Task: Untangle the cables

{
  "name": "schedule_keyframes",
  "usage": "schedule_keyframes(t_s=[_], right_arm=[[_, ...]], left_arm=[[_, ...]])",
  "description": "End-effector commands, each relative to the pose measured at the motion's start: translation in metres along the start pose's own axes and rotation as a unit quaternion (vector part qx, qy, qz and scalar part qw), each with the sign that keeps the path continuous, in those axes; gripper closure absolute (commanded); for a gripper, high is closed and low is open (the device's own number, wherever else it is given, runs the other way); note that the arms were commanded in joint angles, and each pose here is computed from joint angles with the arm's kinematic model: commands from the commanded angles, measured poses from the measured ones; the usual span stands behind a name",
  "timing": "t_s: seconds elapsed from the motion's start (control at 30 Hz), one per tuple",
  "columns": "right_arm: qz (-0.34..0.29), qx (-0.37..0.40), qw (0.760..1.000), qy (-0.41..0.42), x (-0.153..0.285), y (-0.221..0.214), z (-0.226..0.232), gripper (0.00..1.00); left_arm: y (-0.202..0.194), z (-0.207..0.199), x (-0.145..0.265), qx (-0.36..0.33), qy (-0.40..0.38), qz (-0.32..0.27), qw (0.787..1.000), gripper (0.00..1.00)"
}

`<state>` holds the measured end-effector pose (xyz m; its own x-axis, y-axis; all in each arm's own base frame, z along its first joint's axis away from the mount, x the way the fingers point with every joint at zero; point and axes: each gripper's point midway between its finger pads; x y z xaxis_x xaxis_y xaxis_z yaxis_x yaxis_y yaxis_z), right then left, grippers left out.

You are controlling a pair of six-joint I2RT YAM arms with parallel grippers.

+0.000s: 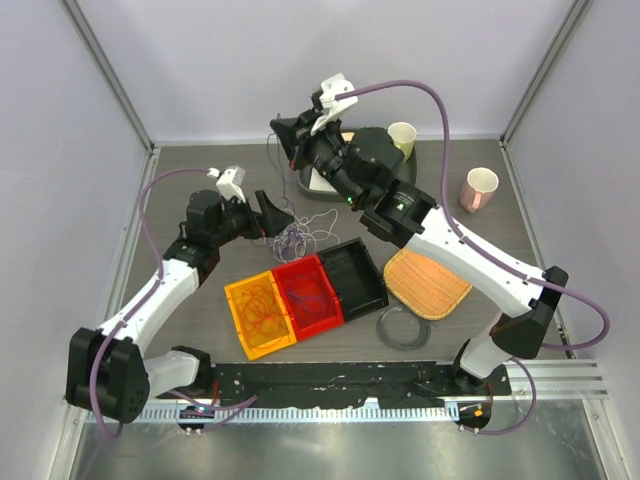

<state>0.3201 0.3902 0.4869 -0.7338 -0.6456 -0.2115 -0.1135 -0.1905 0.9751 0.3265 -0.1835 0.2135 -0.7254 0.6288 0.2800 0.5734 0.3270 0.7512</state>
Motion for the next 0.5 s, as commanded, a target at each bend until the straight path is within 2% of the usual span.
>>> schedule_keyframes(t_s=[0.0, 0.1, 0.2, 0.23, 0.33, 0.43, 0.47], right_arm=[[-0.071, -0.037, 0.997, 0.003, 0.014, 0.076, 0.0, 0.99], [-0.09, -0.039, 0.995, -0.012, 0.02, 0.094, -0.007, 0.99], [-0.102, -0.035, 0.994, -0.034, 0.025, 0.107, -0.015, 0.99], [-0.104, -0.03, 0.993, -0.042, 0.027, 0.109, -0.019, 0.99], [-0.106, -0.007, 0.988, -0.11, 0.034, 0.114, -0.045, 0.99], [-0.106, 0.029, 0.971, -0.212, 0.046, 0.117, -0.084, 0.99], [-0.109, 0.034, 0.966, -0.232, 0.05, 0.119, -0.092, 0.99]], left_arm=[[0.025, 0.004, -0.019, -0.012, 0.025, -0.036, 0.999, 0.12], [0.022, 0.007, -0.028, -0.012, 0.03, -0.021, 0.999, 0.24], [0.018, 0.016, -0.037, -0.004, 0.045, -0.012, 0.999, 0.48], [0.017, 0.025, -0.037, -0.002, 0.068, -0.015, 0.998, 0.68], [0.012, 0.044, -0.031, 0.003, 0.119, -0.013, 0.993, 0.9], [0.003, 0.074, -0.016, 0.007, 0.202, -0.012, 0.979, 0.97], [0.008, 0.088, -0.008, 0.008, 0.247, -0.032, 0.969, 1.0]])
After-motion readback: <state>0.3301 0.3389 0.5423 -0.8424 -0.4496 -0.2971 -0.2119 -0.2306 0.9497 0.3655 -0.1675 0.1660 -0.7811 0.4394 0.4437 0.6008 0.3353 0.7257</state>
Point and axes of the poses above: each gripper's point midway between its finger pads, its own x axis back along the fingers, its own z axis along the line the jaws close on, y = z × x, and after that the axes turned 2 degrees about x, right-handed
